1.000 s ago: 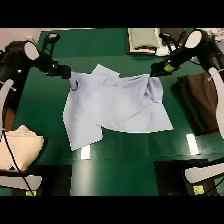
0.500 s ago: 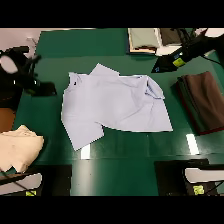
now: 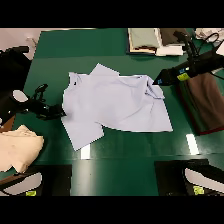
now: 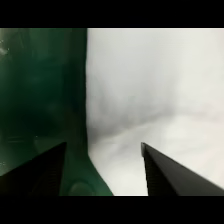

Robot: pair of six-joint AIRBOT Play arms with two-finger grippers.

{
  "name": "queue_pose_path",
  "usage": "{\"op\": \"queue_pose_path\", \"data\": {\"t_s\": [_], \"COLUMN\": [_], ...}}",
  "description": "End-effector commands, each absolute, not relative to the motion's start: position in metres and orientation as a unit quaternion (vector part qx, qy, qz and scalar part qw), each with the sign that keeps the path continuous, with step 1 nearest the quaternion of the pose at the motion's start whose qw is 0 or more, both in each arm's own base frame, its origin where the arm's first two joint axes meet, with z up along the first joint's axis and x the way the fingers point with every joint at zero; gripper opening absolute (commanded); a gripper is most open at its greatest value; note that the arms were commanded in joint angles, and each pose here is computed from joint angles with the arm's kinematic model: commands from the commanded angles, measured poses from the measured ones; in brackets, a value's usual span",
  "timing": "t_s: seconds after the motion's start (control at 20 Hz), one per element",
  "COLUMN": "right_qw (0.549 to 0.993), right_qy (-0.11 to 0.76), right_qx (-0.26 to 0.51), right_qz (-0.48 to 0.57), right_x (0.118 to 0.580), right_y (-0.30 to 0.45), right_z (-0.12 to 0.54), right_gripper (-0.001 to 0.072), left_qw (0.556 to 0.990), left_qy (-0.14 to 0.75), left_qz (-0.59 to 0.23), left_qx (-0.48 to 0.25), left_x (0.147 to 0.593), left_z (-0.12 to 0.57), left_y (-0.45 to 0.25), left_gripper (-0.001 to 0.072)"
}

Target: Fold the shirts.

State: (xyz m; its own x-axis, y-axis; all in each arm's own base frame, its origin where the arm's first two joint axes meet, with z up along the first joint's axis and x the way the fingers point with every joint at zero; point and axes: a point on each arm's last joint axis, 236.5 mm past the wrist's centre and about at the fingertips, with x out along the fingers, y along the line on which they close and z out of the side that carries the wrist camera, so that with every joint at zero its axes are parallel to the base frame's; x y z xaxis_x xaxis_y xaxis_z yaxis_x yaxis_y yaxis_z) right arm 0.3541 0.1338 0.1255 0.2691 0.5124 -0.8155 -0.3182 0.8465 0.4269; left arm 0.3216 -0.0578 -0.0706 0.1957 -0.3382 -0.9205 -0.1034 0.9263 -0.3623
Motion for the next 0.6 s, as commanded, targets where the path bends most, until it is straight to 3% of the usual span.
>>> {"op": "queue_pose_path", "data": {"t_s": [0.0, 0.1, 0.25, 0.55], "right_qw": [0.793, 0.800, 0.806, 0.753], "right_qy": [0.543, 0.533, 0.529, 0.628], "right_qx": [0.093, 0.091, 0.096, 0.173], "right_qz": [0.260, 0.259, 0.247, 0.090], "right_x": [0.343, 0.344, 0.340, 0.275], "right_y": [0.134, 0.133, 0.119, 0.013], "right_z": [0.122, 0.128, 0.135, 0.040], "right_gripper": [0.0385, 0.0385, 0.0385, 0.0386], "left_qw": [0.751, 0.746, 0.745, 0.790], "left_qy": [0.621, 0.625, 0.627, 0.572], "left_qz": [-0.082, -0.095, -0.114, -0.144], "left_qx": [-0.207, -0.208, -0.196, -0.167], "left_x": [0.323, 0.322, 0.321, 0.345], "left_z": [-0.078, -0.079, -0.075, -0.017], "left_y": [-0.068, -0.080, -0.094, -0.095], "left_gripper": [0.0554, 0.0549, 0.0052, 0.0030]}}
